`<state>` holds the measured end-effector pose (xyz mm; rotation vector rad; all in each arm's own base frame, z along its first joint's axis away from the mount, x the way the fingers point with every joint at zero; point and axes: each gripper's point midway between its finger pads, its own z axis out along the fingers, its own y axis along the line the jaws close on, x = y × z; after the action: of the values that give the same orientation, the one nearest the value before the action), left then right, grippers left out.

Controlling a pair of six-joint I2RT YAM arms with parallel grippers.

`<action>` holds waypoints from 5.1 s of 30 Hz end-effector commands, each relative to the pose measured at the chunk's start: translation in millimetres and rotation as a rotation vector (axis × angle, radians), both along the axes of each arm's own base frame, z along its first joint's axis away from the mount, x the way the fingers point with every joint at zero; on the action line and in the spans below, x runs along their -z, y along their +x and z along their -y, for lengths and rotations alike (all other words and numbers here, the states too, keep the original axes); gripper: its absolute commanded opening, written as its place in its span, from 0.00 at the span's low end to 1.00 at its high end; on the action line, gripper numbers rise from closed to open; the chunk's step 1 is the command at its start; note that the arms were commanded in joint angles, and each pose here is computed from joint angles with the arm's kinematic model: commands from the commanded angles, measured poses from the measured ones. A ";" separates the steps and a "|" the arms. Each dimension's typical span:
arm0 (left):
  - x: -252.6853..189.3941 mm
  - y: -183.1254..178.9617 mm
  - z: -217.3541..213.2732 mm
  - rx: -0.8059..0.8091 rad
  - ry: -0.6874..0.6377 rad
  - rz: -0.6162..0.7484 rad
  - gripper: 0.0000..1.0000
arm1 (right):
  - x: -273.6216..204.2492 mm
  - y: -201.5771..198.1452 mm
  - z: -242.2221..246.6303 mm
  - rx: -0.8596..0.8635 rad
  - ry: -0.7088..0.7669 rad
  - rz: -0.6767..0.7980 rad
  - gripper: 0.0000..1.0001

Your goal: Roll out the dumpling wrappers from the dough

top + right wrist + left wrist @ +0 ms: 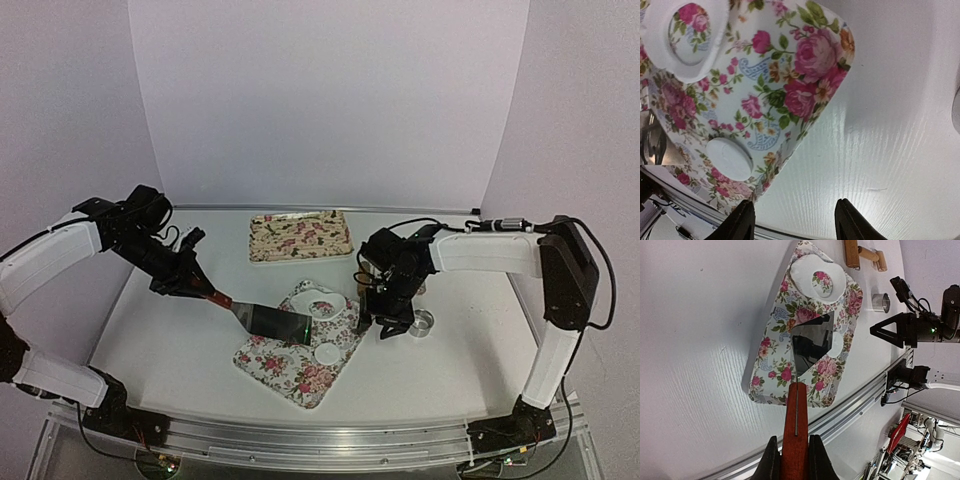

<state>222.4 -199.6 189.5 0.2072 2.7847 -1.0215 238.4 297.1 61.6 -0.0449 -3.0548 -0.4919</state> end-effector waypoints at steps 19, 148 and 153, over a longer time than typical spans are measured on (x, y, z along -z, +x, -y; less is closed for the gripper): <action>-14.0 -12.9 -17.0 0.064 0.098 0.051 0.00 | 48.0 22.5 -13.1 -0.098 -0.153 -0.011 0.30; 69.8 -44.3 48.7 0.006 -0.127 -0.180 0.00 | 80.0 10.6 -33.1 -0.166 -0.259 -0.049 0.02; 75.9 -46.4 47.2 -0.012 -0.132 -0.188 0.00 | 80.0 11.0 -32.6 -0.169 -0.262 -0.048 0.02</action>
<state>175.4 -245.3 117.3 0.0932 2.8791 -1.2725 265.9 343.2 9.0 0.1537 -3.0643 -0.2459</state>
